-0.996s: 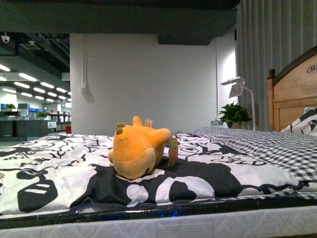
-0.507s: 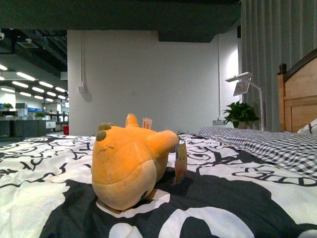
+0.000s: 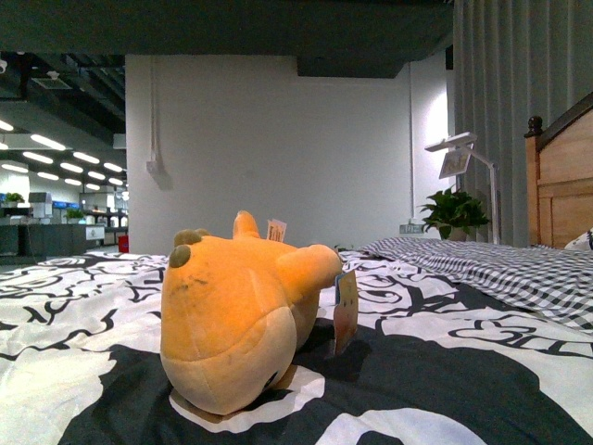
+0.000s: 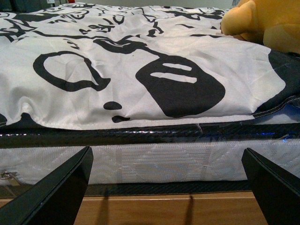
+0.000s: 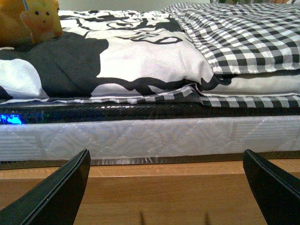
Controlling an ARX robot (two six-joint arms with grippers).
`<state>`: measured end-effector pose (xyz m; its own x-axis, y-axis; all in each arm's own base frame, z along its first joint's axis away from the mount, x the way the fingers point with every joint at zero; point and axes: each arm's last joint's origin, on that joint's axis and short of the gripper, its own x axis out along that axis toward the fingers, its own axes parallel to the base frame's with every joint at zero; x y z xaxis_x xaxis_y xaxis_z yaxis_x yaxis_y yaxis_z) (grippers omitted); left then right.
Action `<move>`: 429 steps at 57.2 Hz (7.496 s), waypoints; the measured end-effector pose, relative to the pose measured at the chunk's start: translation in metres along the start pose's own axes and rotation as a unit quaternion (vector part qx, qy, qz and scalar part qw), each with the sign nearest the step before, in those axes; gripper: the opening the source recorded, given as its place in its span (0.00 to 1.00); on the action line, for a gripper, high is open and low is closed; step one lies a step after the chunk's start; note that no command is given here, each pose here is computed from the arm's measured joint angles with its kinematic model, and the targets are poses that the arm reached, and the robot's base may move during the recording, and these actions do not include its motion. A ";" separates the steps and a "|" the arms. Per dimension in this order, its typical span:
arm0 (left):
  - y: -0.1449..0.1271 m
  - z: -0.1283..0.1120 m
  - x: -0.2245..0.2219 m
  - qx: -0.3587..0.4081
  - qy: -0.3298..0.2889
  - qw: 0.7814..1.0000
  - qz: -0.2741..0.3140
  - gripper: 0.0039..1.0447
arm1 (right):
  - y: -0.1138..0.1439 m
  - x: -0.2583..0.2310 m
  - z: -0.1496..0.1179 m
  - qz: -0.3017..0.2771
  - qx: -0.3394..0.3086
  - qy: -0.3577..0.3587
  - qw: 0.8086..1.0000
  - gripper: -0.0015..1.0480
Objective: Put away toys
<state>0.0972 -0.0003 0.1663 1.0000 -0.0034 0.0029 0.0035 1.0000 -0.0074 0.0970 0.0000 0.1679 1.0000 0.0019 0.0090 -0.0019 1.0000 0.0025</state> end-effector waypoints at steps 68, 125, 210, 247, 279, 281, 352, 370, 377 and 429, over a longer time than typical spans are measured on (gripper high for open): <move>0.000 0.000 0.000 0.000 -0.001 1.000 0.001 0.94 | 0.002 0.009 -0.003 -0.132 0.042 0.048 0.989 0.94; 0.000 0.000 0.000 0.000 -0.001 1.000 0.001 0.94 | 0.051 0.199 0.095 -0.152 -0.114 -0.160 0.969 0.94; 0.000 0.000 0.000 0.000 -0.001 1.000 0.001 0.94 | 0.023 0.312 0.073 -0.180 -0.241 -0.009 0.954 0.79; 0.000 0.000 0.000 0.000 -0.001 1.000 0.001 0.94 | 0.023 0.289 0.117 -0.031 -0.148 -0.031 0.988 0.08; 0.000 0.000 0.000 0.000 -0.001 1.000 0.001 0.94 | -0.009 0.141 0.196 0.207 0.013 -0.120 0.971 0.07; 0.000 0.000 0.000 0.000 -0.001 1.000 0.001 0.94 | -0.010 0.135 0.195 0.211 0.020 -0.122 0.970 0.07; 0.000 0.000 0.000 0.000 -0.001 1.000 0.000 0.94 | 0.000 0.033 0.037 -0.004 0.002 0.002 1.000 0.07; 0.000 0.000 0.000 0.000 -0.001 1.000 0.000 0.94 | 0.000 0.023 0.021 -0.004 0.002 0.001 1.000 0.07; 0.000 0.000 0.000 0.000 -0.001 1.000 0.000 0.94 | 0.000 0.020 0.016 -0.004 0.002 0.000 1.000 0.07; 0.000 0.000 0.000 0.000 -0.001 1.000 0.000 0.94 | 0.000 0.000 0.000 -0.004 0.002 -0.001 1.000 0.07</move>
<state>0.0971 -0.0003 0.1665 1.0000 -0.0027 0.0051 0.0027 1.0000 -0.0071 0.0973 -0.0003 0.1681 0.9999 -0.0057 0.0109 0.0057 1.0000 0.0059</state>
